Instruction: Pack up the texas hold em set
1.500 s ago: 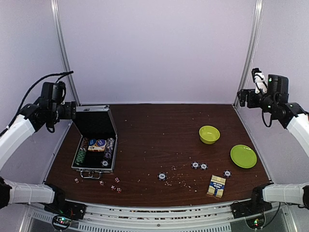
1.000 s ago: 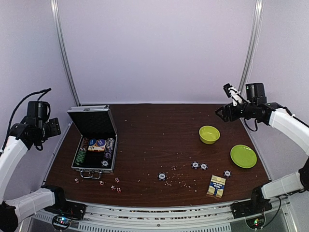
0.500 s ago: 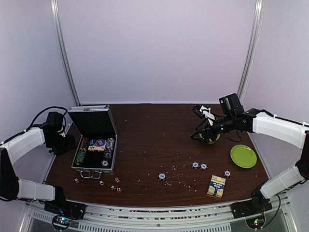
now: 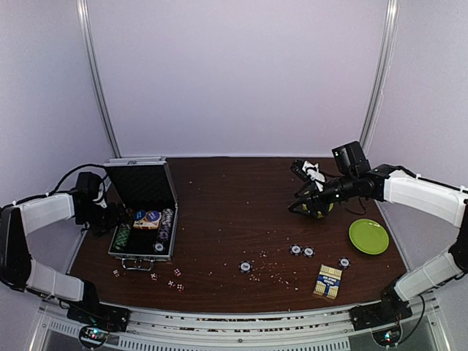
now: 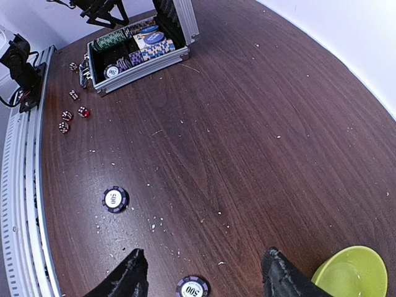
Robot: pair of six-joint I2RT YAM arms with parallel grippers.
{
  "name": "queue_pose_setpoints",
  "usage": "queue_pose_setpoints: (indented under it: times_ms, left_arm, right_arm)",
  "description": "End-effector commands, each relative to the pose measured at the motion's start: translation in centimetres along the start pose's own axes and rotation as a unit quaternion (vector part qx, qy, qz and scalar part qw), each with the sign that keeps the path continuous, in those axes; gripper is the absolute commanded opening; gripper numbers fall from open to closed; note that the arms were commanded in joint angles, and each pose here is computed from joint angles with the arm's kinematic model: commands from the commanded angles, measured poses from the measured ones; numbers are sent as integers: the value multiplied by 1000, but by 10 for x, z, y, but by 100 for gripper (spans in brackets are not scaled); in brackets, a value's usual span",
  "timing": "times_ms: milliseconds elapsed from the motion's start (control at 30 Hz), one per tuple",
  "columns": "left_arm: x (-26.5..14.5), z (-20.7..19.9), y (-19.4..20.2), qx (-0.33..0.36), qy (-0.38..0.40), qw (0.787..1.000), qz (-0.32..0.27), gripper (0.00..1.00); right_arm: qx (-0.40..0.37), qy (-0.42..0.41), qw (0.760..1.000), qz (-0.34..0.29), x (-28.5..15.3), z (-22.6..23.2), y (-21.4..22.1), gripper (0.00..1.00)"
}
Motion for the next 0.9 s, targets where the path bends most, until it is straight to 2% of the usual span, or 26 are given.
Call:
queue_pose_setpoints:
  times_ms: [0, 600, 867]
  left_arm:
    - [6, -8, -13, 5, 24, 1000, -13, 92]
    - [21, -26, -6, 22, 87, 996, 16, 92]
    - [21, -73, -2, 56, 135, 989, 17, 92]
  right_arm:
    - [-15, 2, 1000, -2, -5, 5, -1, 63]
    - [-5, -9, 1000, 17, 5, 2, 7, 63]
    - [-5, -9, 1000, 18, 6, 2, 7, 63]
Point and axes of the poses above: each gripper's point midway between its finger pads, its own x axis out along the fingers, its own z axis along the line the jaws close on, y = z × x, the point moved 6 cm from there along -x, back along the fingers, and after that the axes turned 1 degree about -x, right-handed, at the moved point
